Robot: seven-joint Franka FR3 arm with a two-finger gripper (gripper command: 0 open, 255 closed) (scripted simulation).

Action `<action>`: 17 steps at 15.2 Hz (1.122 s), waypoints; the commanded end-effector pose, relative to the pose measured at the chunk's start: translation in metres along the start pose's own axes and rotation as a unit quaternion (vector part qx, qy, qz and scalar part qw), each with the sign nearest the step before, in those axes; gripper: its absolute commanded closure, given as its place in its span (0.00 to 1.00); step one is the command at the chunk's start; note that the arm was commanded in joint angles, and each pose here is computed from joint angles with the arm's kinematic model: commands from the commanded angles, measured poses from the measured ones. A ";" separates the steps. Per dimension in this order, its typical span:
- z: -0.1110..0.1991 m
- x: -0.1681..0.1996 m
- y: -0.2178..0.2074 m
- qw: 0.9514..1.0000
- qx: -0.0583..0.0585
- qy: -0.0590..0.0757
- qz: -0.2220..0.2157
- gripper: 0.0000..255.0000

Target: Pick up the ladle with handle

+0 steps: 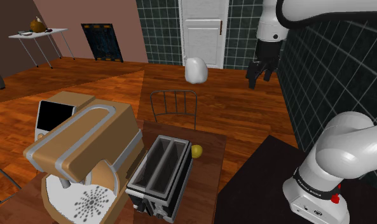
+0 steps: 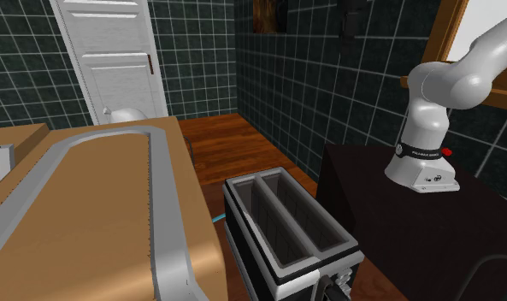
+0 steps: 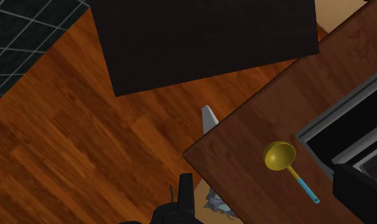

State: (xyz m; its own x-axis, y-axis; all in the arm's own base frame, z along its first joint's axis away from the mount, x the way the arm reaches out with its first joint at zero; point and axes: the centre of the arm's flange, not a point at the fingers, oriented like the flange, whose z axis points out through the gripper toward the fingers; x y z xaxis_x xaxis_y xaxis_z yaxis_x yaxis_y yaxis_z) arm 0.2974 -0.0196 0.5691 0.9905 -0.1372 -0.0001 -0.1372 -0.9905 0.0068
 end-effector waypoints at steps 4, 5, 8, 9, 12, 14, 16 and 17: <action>0.031 0.024 -0.007 1.000 0.005 -0.005 -0.023 0.00; 0.041 0.032 -0.010 0.999 0.007 -0.006 -0.031 0.00; 0.073 0.056 -0.019 0.998 0.012 -0.011 -0.054 0.00; 0.083 0.064 -0.023 0.998 0.014 -0.013 -0.062 0.00; 0.114 0.086 -0.034 0.996 0.020 -0.018 -0.085 0.00; 0.135 0.101 -0.042 0.994 0.023 -0.021 -0.101 0.00; 0.156 0.115 -0.051 0.993 0.027 -0.024 -0.116 0.00; 0.167 0.122 -0.056 0.992 0.028 -0.025 -0.124 0.00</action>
State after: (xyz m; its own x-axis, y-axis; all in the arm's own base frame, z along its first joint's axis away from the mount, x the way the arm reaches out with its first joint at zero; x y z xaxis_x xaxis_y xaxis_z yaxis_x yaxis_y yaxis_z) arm 0.4180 0.0141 0.4134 0.9945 0.0947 -0.0443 0.0923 -0.9943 -0.0524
